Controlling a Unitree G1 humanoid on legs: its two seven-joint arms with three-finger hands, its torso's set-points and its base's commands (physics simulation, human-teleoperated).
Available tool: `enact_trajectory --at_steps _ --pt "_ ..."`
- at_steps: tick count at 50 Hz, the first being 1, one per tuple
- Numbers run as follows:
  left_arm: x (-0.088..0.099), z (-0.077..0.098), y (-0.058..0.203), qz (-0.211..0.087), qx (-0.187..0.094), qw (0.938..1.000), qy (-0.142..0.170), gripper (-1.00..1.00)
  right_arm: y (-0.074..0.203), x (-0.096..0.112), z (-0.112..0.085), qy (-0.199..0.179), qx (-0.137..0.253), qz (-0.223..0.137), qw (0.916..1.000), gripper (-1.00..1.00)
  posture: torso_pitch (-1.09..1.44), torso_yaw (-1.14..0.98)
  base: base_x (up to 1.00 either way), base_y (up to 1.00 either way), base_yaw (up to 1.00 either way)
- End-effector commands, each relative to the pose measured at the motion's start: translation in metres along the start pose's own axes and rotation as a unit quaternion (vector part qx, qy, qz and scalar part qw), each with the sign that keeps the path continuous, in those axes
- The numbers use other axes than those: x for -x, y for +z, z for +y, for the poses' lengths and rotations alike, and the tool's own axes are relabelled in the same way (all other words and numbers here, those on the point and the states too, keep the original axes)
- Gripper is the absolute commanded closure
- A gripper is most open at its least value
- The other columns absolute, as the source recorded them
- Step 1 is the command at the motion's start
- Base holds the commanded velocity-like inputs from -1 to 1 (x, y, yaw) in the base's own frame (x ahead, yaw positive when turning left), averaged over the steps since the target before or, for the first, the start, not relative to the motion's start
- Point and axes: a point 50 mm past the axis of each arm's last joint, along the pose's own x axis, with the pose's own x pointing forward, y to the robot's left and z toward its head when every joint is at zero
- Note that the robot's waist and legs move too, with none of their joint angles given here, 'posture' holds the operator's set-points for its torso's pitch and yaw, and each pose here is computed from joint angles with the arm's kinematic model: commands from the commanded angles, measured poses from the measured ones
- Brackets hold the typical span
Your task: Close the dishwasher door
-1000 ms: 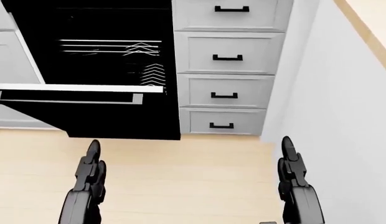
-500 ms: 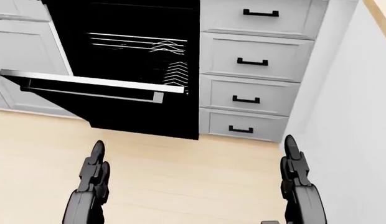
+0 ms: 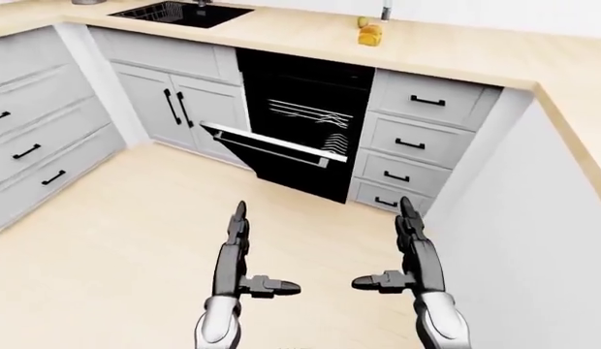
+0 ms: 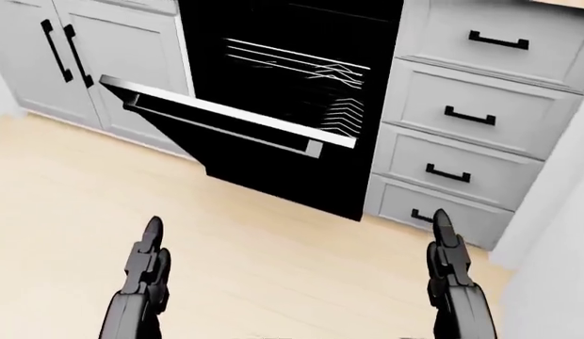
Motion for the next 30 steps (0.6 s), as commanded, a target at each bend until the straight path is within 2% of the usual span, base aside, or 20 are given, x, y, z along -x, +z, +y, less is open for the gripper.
enact_trajectory --at_steps 1,30 --pt "-0.0040 0.0061 0.0197 -0.051 -0.005 0.9986 0.011 -1.00 0.0200 -0.0039 0.0048 0.009 -0.003 -0.052 0.9986 -1.00 0.00 0.00 0.00 0.00 0.43" --pt "-0.0038 0.0047 0.0183 -0.050 -0.006 0.9987 0.009 -1.00 0.0210 -0.0044 0.0064 0.013 -0.002 -0.052 0.9986 -1.00 0.00 0.00 0.00 0.00 0.43"
